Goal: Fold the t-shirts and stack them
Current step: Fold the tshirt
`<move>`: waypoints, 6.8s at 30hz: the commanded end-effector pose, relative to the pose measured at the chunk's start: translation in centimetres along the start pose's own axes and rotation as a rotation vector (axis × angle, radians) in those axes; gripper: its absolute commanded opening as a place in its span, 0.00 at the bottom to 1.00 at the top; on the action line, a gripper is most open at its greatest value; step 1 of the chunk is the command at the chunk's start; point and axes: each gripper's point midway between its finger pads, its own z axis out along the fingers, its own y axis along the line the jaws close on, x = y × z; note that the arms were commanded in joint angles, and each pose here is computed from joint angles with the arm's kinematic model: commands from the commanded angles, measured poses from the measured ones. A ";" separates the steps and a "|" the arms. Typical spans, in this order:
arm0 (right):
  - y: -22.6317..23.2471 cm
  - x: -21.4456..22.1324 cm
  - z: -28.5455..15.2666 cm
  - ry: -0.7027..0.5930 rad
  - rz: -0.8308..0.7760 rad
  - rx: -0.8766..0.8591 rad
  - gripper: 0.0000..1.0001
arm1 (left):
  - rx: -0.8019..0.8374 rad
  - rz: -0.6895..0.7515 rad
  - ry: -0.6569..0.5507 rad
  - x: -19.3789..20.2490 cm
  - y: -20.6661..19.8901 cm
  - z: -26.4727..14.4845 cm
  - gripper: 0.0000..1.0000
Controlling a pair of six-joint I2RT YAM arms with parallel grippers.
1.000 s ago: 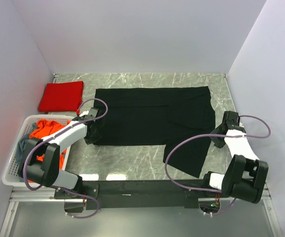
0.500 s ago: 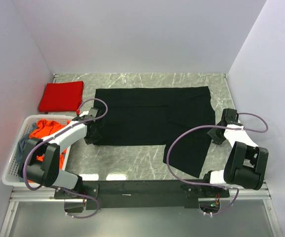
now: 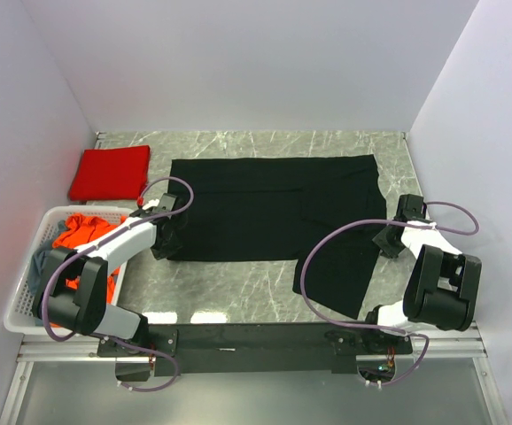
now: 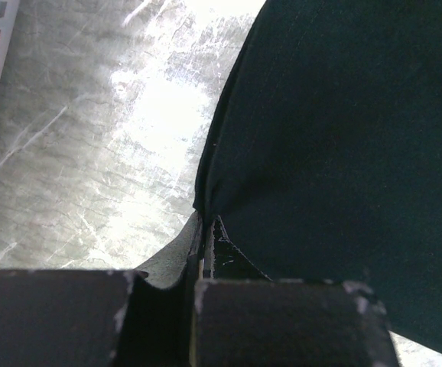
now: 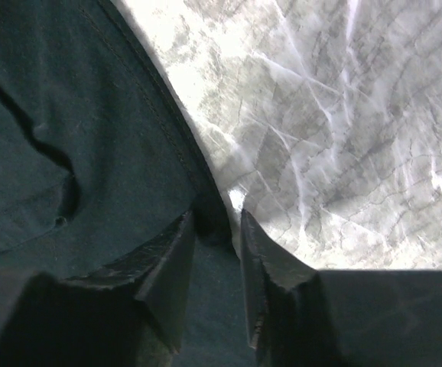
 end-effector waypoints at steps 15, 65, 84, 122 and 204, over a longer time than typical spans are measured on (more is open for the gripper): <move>-2.4 -1.4 -4.4 -0.139 0.170 0.051 0.00 | 0.013 -0.049 -0.004 -0.3 1.4 -1.8 0.01; 8.0 -12.8 -0.1 -0.089 0.055 -0.065 0.00 | -0.086 -0.088 -0.063 -15.4 -4.1 5.0 0.01; 8.2 -13.1 1.1 -0.090 0.052 -0.059 0.29 | -0.063 -0.112 -0.070 -16.2 -5.2 5.6 0.11; 5.5 5.4 -3.3 0.012 -0.361 -0.031 0.52 | 0.083 -0.139 -0.214 -14.2 -1.6 -2.3 0.99; 6.3 -7.2 3.6 -0.033 -0.005 -0.105 0.42 | 0.119 -0.142 -0.018 -10.2 -5.6 2.4 0.76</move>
